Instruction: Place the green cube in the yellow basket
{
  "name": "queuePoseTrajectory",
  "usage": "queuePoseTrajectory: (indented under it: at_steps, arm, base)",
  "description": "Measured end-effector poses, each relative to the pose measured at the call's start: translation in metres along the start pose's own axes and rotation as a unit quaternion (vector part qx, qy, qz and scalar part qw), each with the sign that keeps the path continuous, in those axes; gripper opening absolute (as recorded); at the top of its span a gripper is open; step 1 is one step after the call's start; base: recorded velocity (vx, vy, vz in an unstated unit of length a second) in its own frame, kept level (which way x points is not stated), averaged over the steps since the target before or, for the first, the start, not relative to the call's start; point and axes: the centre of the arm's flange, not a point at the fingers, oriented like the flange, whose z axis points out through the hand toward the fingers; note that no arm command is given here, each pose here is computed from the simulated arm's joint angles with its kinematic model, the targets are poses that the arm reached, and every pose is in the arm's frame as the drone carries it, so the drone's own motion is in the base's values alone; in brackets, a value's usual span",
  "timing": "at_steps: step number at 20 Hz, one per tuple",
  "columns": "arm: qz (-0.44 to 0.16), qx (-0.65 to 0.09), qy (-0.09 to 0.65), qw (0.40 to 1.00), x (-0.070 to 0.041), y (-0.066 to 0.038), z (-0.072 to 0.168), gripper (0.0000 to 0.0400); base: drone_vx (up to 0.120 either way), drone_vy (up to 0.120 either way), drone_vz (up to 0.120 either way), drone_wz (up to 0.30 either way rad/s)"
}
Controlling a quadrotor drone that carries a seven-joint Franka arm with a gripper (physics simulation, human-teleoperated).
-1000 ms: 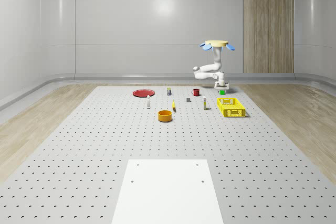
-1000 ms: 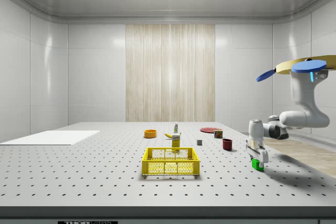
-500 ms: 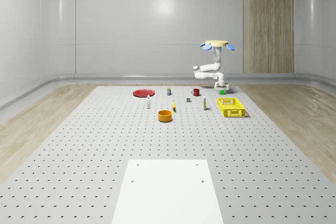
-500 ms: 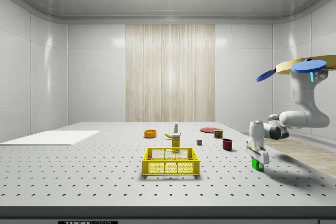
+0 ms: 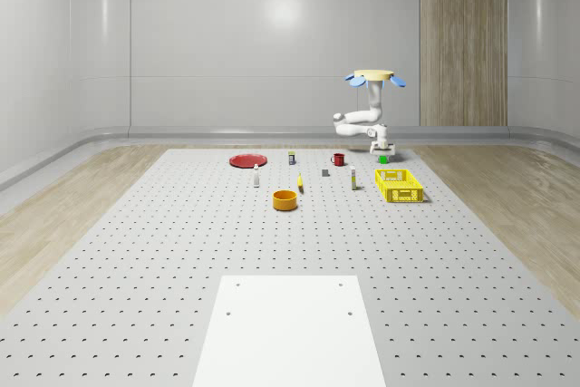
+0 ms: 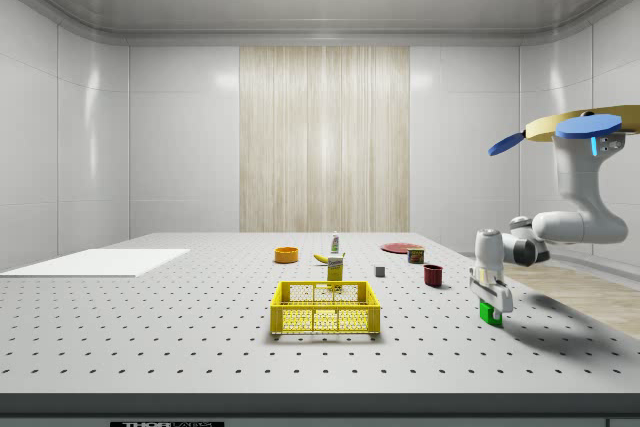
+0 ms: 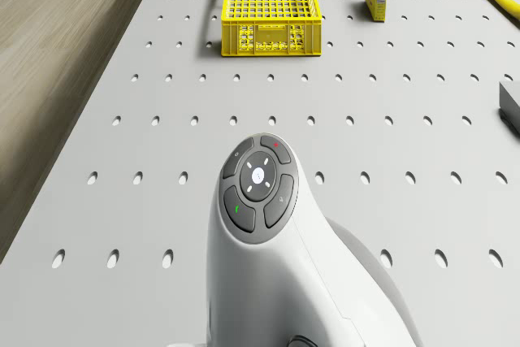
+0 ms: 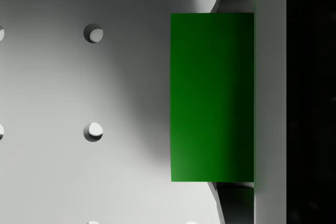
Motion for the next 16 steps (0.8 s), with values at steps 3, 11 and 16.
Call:
queuePoseTrajectory:
  at_steps: [3, 11, 16]
  arm:
    - [0.000, 0.001, -0.001, 1.000, 0.000, 0.000, -0.011, 0.0255]
    - [-0.013, 0.002, -0.003, 1.000, 0.000, 0.000, -0.035, 0.0250]
    - [-0.013, 0.002, -0.003, 1.000, 0.000, 0.000, -0.039, 0.0250]
  base:
    - [0.053, 0.000, 0.107, 0.000]
    - [0.120, 0.000, 0.120, 0.000]
    - [0.120, 0.000, 0.104, 0.000]
